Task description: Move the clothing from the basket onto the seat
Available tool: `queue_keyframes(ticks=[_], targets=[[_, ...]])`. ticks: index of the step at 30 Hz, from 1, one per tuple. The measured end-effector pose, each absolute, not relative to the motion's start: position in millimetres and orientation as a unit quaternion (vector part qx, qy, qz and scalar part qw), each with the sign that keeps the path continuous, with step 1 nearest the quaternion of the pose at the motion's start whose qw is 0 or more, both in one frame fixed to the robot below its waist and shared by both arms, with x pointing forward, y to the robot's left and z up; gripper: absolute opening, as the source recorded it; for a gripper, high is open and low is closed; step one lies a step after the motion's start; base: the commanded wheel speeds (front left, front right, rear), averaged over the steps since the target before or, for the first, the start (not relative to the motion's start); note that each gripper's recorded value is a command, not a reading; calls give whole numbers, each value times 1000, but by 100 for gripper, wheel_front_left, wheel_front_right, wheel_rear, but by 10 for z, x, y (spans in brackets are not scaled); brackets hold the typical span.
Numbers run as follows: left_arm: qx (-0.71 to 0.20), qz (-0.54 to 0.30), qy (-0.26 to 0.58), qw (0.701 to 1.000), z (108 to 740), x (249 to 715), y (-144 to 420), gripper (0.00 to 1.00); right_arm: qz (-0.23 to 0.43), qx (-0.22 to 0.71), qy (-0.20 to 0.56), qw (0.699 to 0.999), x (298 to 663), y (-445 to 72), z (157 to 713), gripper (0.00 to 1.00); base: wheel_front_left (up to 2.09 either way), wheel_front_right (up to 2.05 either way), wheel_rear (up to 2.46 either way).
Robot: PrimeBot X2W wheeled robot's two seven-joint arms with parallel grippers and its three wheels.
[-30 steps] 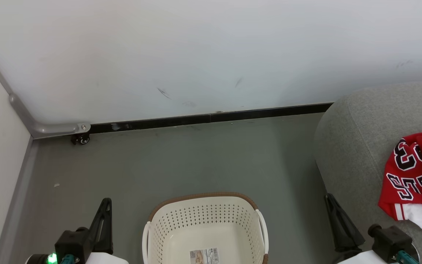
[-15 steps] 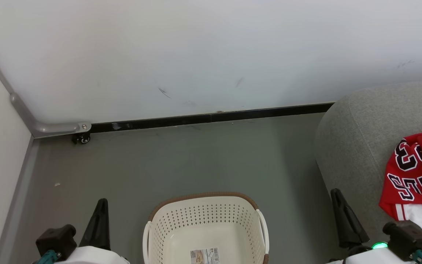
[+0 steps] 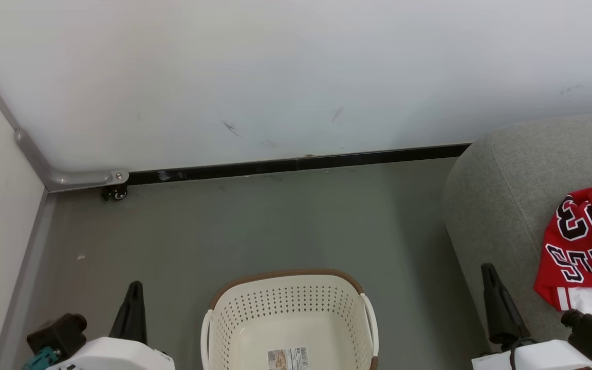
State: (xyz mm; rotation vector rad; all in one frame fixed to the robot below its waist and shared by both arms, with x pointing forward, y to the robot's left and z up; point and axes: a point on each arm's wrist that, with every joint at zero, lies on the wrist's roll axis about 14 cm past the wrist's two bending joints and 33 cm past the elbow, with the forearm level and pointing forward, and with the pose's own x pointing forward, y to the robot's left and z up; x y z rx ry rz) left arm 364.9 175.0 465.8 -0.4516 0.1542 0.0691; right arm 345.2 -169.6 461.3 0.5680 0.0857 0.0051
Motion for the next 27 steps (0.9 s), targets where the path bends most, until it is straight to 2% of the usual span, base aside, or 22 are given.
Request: queue_keyframes(ticks=[27], targets=[[-431,47,98,896,4608,3644,1804,0,-33,463,41,885,3529,-1884,4644,0,0,0,0]])
